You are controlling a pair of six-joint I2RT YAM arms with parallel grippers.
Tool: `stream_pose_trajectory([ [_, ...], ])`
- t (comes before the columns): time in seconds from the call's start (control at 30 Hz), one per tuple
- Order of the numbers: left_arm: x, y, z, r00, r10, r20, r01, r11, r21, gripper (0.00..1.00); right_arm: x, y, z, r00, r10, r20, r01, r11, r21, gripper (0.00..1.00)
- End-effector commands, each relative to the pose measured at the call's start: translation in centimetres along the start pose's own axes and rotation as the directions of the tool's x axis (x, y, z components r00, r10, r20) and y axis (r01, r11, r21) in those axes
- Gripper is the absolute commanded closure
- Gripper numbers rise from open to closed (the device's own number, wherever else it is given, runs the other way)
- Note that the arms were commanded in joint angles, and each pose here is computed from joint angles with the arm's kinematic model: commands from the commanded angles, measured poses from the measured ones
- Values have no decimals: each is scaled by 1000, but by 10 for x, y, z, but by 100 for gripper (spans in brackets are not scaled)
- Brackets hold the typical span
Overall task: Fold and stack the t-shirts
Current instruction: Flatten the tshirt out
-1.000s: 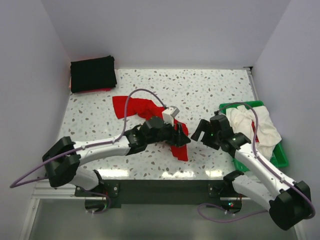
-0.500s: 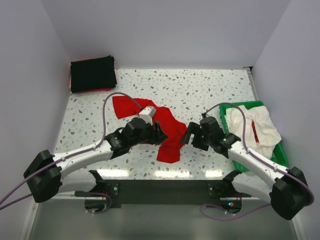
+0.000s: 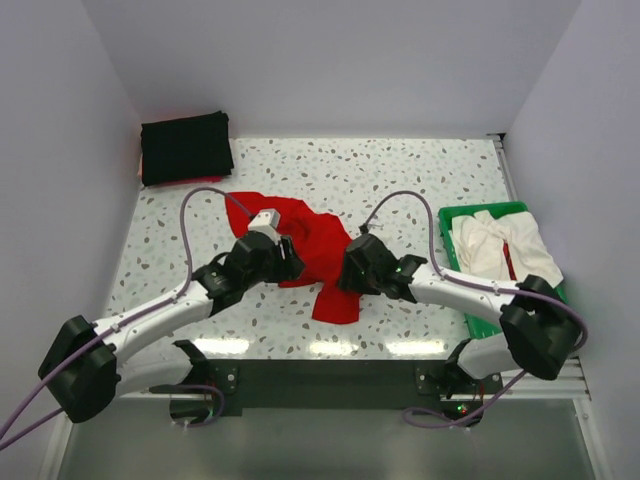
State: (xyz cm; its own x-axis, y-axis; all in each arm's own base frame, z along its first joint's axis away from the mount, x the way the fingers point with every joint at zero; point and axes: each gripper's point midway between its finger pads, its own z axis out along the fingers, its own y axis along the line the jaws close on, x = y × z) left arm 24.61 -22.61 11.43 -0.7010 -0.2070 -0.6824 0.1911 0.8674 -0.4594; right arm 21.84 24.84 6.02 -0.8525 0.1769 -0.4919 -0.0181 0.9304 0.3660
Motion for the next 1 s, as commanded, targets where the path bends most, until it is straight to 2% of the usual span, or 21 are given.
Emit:
stream_pose_trajectory([
  [0.0, 0, 13, 1, 1000, 6, 8, -6, 999, -42, 40, -31, 10, 7, 994, 0, 112, -4, 999, 34, 44],
  [0.03, 2, 16, 2, 1000, -2, 3, 2, 999, -53, 40, -34, 8, 8, 992, -11, 123, 4, 998, 58, 56],
  [0.1, 8, 24, 5, 1000, -11, -6, 10, 996, -83, 40, -34, 1, 6, 993, -33, 114, 21, 995, 98, 68],
  [0.13, 11, 27, 6, 1000, -26, -11, 25, 996, -90, 40, -37, 3, 2, 992, -39, 119, 28, 995, 98, 85],
  [0.2, 16, 32, 9, 999, -48, -19, 46, 994, -103, 40, -48, -6, -11, 986, -69, 153, 46, 988, 148, 100],
  [0.27, 19, 35, 12, 997, -68, -28, 64, 991, -121, 41, -68, -8, -31, 972, -80, 221, 42, 984, 171, 100],
  [0.5, 42, 52, 18, 991, -109, -72, 95, 980, -175, 48, -105, -33, -73, 957, -94, 273, 37, 977, 208, 100],
  [0.7, 71, 60, 30, 979, -132, -155, 101, 976, -194, 49, -109, -33, -76, 960, -97, 263, 47, 981, 190, 100],
  [0.83, 74, 65, 37, 978, -136, -155, 102, 972, -213, 43, -111, -33, -78, 958, -95, 269, 47, 983, 180, 100],
  [0.97, 67, 67, 43, 982, -135, -132, 101, 965, -241, 44, -118, -36, -82, 955, -97, 280, 45, 981, 187, 100],
])
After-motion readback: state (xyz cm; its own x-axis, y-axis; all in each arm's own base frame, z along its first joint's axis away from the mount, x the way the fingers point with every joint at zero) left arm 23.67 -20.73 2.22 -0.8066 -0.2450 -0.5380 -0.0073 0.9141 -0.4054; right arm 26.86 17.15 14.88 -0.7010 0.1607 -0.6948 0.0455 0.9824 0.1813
